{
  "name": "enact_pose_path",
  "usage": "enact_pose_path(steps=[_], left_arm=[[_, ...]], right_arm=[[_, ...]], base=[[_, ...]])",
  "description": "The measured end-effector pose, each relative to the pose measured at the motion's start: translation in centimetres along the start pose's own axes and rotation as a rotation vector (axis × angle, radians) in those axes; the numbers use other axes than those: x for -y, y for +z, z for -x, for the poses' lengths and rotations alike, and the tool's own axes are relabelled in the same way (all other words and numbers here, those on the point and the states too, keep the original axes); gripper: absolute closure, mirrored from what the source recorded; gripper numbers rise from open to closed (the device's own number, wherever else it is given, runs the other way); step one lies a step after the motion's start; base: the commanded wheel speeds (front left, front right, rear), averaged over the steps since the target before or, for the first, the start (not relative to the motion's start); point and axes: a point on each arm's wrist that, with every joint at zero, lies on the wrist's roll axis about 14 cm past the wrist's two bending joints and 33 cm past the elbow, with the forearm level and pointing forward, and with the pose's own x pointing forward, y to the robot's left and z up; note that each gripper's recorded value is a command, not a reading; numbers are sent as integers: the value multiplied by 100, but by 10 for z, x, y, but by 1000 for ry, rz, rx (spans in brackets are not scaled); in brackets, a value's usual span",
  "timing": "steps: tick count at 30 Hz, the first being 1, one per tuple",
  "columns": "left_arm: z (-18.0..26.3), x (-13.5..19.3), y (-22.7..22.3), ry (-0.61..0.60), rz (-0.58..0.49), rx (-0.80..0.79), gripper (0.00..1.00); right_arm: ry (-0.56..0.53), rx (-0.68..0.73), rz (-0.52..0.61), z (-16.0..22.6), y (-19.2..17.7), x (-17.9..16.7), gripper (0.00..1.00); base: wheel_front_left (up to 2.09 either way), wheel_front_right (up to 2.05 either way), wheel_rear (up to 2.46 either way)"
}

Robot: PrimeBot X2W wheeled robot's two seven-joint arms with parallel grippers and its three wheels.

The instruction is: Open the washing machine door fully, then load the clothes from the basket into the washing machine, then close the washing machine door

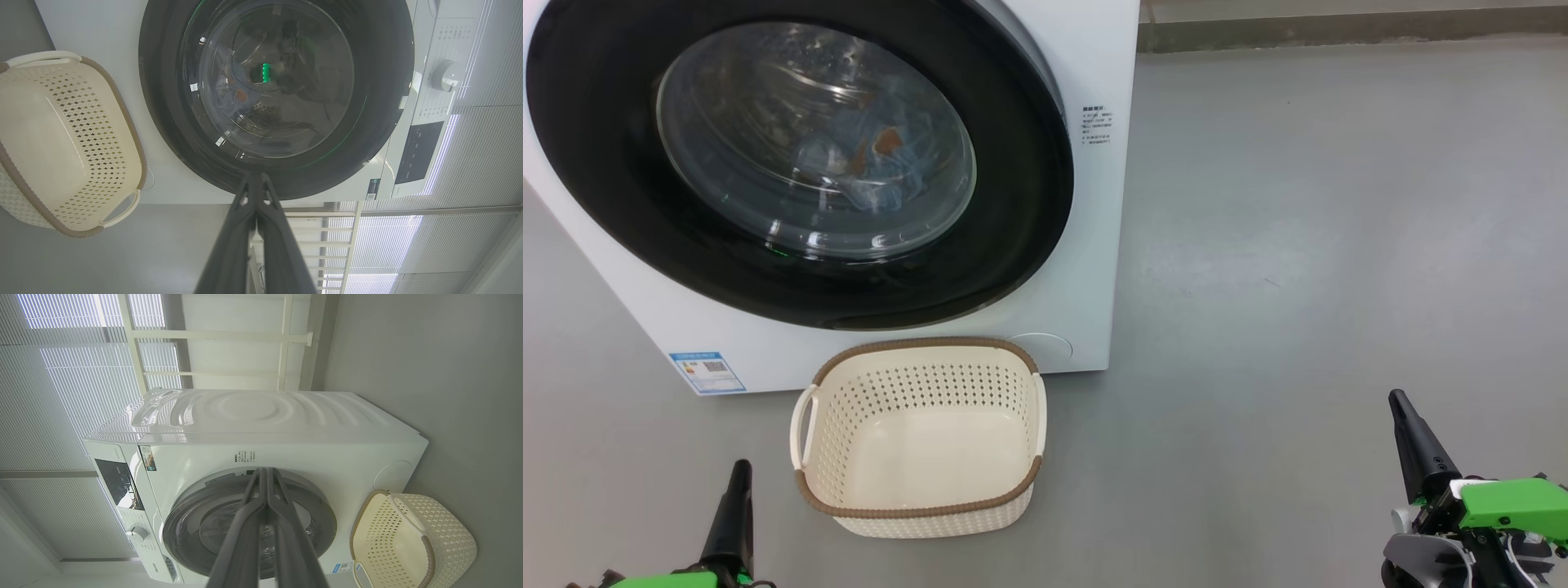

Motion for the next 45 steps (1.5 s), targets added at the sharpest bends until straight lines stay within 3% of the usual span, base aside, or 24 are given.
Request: enact_pose_path(steps=[45], left_arm=[[0, 0, 0, 0, 0, 0, 100]], right_arm=[[0, 0, 0, 0, 0, 0, 100]], base=[[0, 0, 0]])
